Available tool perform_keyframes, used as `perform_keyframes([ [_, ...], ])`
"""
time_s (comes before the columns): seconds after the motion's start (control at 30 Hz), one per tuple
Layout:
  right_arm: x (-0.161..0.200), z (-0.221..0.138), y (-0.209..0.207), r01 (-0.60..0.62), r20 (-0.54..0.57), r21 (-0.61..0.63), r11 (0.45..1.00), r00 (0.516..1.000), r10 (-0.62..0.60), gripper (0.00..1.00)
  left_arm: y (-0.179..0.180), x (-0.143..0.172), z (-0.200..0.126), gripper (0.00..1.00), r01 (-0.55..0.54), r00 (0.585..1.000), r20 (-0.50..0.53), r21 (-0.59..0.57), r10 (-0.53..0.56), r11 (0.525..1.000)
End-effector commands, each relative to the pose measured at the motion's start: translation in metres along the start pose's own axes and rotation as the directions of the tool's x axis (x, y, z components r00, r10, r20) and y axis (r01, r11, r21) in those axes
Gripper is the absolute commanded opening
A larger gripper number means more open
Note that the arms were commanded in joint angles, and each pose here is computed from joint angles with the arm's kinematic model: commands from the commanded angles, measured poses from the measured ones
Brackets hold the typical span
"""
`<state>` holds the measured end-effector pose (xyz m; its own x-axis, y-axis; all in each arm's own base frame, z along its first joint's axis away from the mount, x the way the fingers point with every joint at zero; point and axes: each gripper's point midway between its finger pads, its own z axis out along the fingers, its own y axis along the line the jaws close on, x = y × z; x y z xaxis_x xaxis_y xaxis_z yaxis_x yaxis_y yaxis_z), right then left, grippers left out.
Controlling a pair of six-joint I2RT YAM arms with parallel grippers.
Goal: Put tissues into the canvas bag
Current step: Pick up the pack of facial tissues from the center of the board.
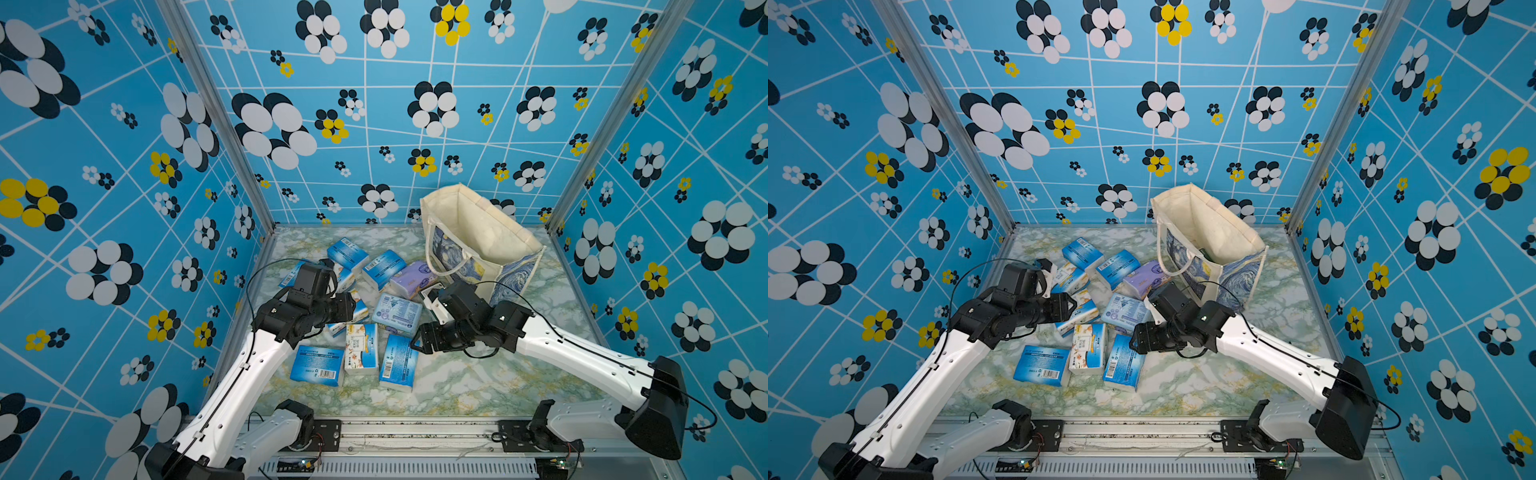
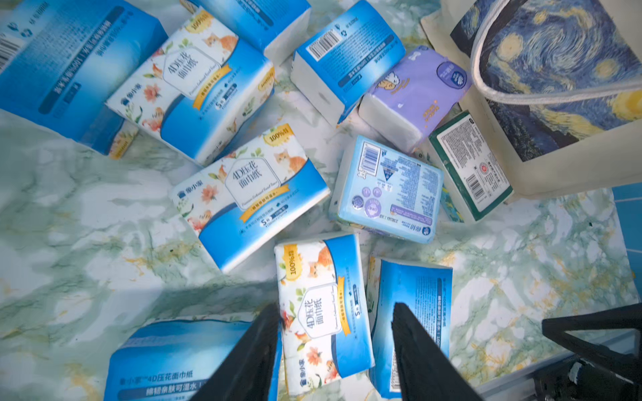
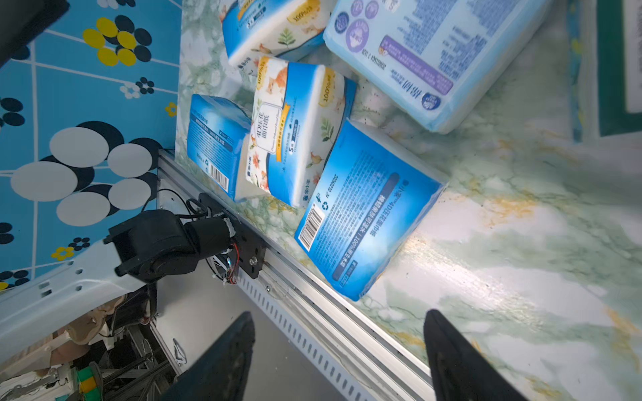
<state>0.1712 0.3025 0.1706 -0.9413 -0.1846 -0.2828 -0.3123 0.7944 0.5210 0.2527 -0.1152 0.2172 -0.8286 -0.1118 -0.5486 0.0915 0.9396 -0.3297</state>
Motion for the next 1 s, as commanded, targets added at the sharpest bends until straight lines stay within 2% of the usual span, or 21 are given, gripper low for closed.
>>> perform_keyframes([
  [0.0,0.006,0.006,-0.001,-0.07,-0.01,0.079,0.994,0.997,0.071,0.84,0.0,0.028,0.0,0.55,0.023,0.998,-0.064,0.023,-0.022,0.999],
  [0.13,0.016,0.024,0.003,-0.075,-0.039,0.125,0.989,0.996,0.08,0.94,0.0,0.029,-0.005,0.57,0.03,0.999,-0.026,0.04,-0.029,0.999],
  [0.27,0.02,0.042,-0.001,-0.072,-0.051,0.194,0.978,0.995,0.084,0.99,-0.009,0.025,-0.005,0.58,0.021,1.0,-0.011,0.084,-0.02,0.996],
  [0.5,0.018,0.067,0.003,-0.087,-0.066,0.215,0.973,0.992,0.104,0.99,-0.015,0.024,0.001,0.58,-0.008,1.0,-0.016,0.115,0.01,0.993],
  [0.97,0.013,0.092,0.005,-0.058,-0.143,0.294,0.954,0.984,0.104,0.99,-0.021,0.03,0.015,0.59,-0.037,0.998,-0.042,0.164,0.044,0.986],
])
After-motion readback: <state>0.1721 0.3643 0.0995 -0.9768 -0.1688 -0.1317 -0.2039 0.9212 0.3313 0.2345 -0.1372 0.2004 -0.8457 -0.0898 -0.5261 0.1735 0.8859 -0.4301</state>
